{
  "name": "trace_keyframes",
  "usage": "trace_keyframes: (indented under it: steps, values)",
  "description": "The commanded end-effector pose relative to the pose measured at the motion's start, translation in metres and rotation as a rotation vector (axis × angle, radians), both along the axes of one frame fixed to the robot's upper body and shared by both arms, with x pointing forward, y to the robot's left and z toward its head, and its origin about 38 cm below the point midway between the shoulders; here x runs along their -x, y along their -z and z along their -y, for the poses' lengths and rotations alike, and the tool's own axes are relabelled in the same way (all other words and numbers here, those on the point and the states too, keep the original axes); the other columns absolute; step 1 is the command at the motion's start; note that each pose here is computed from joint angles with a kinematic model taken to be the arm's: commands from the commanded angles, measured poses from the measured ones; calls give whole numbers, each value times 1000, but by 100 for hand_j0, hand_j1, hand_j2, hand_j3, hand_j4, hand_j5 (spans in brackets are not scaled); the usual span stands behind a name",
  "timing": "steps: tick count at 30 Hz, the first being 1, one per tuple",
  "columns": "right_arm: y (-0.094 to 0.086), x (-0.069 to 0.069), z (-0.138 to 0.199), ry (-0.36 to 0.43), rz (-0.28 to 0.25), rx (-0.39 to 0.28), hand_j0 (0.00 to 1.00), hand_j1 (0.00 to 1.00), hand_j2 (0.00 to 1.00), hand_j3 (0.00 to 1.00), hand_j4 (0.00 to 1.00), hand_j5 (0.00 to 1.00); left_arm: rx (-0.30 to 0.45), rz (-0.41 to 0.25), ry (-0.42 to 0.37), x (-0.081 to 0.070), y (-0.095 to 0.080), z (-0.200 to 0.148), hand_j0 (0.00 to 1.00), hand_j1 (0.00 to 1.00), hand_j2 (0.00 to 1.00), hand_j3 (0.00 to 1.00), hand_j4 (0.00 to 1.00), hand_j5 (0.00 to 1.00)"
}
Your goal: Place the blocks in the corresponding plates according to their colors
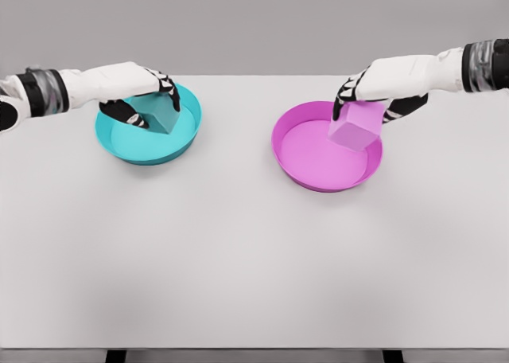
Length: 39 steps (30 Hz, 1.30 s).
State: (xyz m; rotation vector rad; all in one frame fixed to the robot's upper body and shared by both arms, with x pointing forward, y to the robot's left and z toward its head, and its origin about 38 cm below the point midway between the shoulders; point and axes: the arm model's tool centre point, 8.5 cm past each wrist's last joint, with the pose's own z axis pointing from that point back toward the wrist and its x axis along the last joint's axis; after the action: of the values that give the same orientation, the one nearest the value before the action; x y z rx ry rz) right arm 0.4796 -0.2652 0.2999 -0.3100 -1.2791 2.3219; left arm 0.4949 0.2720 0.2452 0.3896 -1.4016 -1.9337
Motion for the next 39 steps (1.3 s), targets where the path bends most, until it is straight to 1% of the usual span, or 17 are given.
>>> trace_keyframes:
  steps: [1,8,10,11,12,13,20,22,23,25,27,30,33,34,35,37,39]
  values:
    - [4,-9,-11,1,-9,-16,57,57,57,57,57,57,23,-37,-37,-8,12,-3,58,58,58,58,58,58]
    - [26,-27,-16,35,-21,50,57,57,57,57,57,57,56,-101,-104,-26,31,-5,58,58,58,58,58,58]
    - [30,-31,-22,32,-23,62,61,61,61,61,61,61,57,-110,-118,-28,34,-8,58,58,58,58,58,58]
    - [37,-29,-29,15,-35,72,70,70,70,70,70,70,57,-118,-134,-30,36,-12,58,58,58,58,58,58]
    - [37,-28,-31,9,-37,72,90,90,90,90,90,90,58,-125,-145,-31,38,-15,58,58,58,58,58,58]
    - [36,-28,-30,8,-35,71,100,100,100,100,100,100,59,-127,-147,-32,39,-15,58,58,58,58,58,58]
    - [30,-22,-35,-17,-26,61,100,100,100,100,100,100,60,-124,-157,-34,36,-18,63,63,63,63,63,63]
    - [21,-23,-27,3,-23,30,100,100,100,100,100,100,61,-123,-158,-34,35,-18,85,85,85,85,85,85]
    - [12,-23,-17,25,-29,-11,100,100,100,100,100,100,62,-123,-158,-34,35,-18,94,94,94,94,94,94]
    - [-7,-17,11,75,-24,-72,100,100,100,100,100,100,65,-121,-158,-34,34,-18,100,100,100,100,100,100]
    - [-32,-5,58,162,-16,-170,100,100,100,100,100,100,64,-121,-159,-34,34,-19,100,100,100,100,100,100]
    - [-57,9,97,231,20,-219,100,100,100,100,100,100,64,-110,-150,-34,30,-18,100,100,100,100,100,100]
    - [-29,13,105,255,-37,-205,100,100,100,100,100,100,86,-49,-76,-28,9,-8,100,100,100,100,100,100]
    - [-21,14,106,260,-55,-201,100,100,100,100,100,100,104,24,3,-19,-10,-6,100,100,100,100,100,100]
    - [-16,15,106,261,-65,-199,100,100,100,100,100,100,117,50,33,-14,-15,-11,100,100,100,100,100,100]
    - [-9,16,105,260,-81,-200,100,100,100,100,100,100,206,54,11,-6,-26,-31,100,100,100,100,100,100]
    - [-8,15,105,260,-82,-202,100,100,100,100,100,100,234,43,8,4,-28,-44,100,100,100,100,100,100]
